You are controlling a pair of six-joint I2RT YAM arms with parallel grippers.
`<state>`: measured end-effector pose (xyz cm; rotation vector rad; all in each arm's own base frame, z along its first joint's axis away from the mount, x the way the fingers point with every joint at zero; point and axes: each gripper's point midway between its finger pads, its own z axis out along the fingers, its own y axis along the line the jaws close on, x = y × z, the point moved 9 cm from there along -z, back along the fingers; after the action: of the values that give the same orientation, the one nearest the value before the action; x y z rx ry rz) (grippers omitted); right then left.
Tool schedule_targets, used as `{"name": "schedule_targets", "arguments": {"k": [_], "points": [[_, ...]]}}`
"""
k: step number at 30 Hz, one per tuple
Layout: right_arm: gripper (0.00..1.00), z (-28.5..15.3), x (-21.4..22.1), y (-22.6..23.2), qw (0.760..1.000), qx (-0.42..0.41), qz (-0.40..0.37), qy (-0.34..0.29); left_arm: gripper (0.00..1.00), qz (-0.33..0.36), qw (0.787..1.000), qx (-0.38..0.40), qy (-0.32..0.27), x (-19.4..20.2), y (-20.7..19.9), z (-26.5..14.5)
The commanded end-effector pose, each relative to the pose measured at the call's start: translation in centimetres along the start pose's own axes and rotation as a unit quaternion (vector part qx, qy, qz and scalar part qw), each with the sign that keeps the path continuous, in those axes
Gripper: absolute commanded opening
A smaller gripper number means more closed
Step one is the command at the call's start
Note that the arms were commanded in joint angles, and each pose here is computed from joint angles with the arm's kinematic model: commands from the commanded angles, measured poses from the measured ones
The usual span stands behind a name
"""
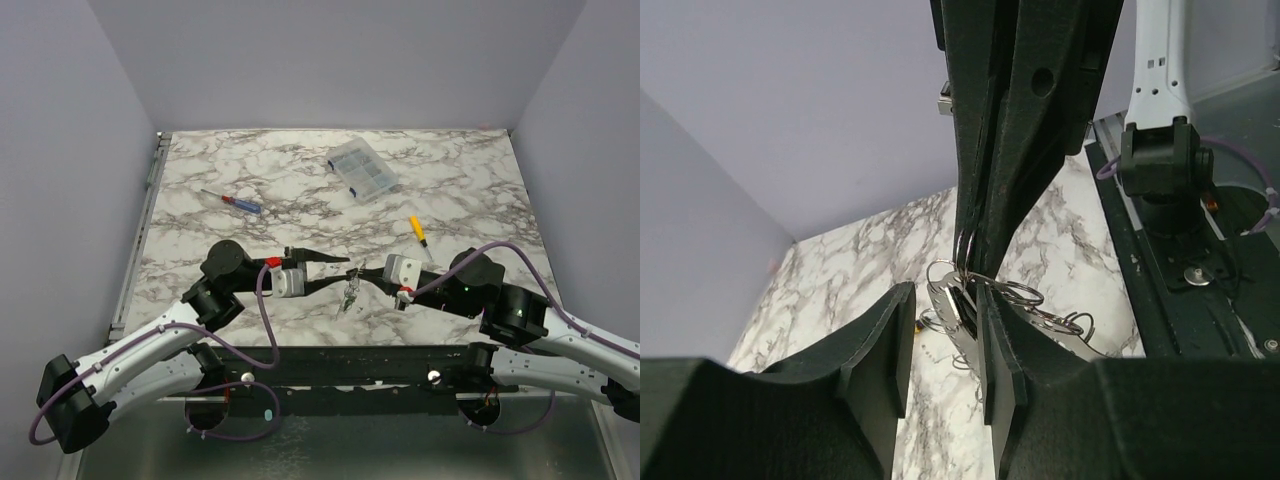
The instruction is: Put the keys on the keyring
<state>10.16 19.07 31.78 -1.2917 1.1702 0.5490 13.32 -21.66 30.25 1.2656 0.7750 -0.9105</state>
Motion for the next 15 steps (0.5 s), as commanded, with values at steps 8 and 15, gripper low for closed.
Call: {"name": "schedule_targets", "arguments": {"k": [8, 15], "points": [[0.01, 0.53, -0.87, -0.55, 1.000, 0.014, -0.011, -0.020, 0.39, -0.011, 0.999, 0.032, -0.011, 0.02, -0.39, 0.32], [0.01, 0.71, -0.90, -0.58, 1.000, 0.013, -0.014, -0.021, 0.37, -0.015, 0.999, 0.035, -0.009, 0.23, -0.43, 0.47]]}}
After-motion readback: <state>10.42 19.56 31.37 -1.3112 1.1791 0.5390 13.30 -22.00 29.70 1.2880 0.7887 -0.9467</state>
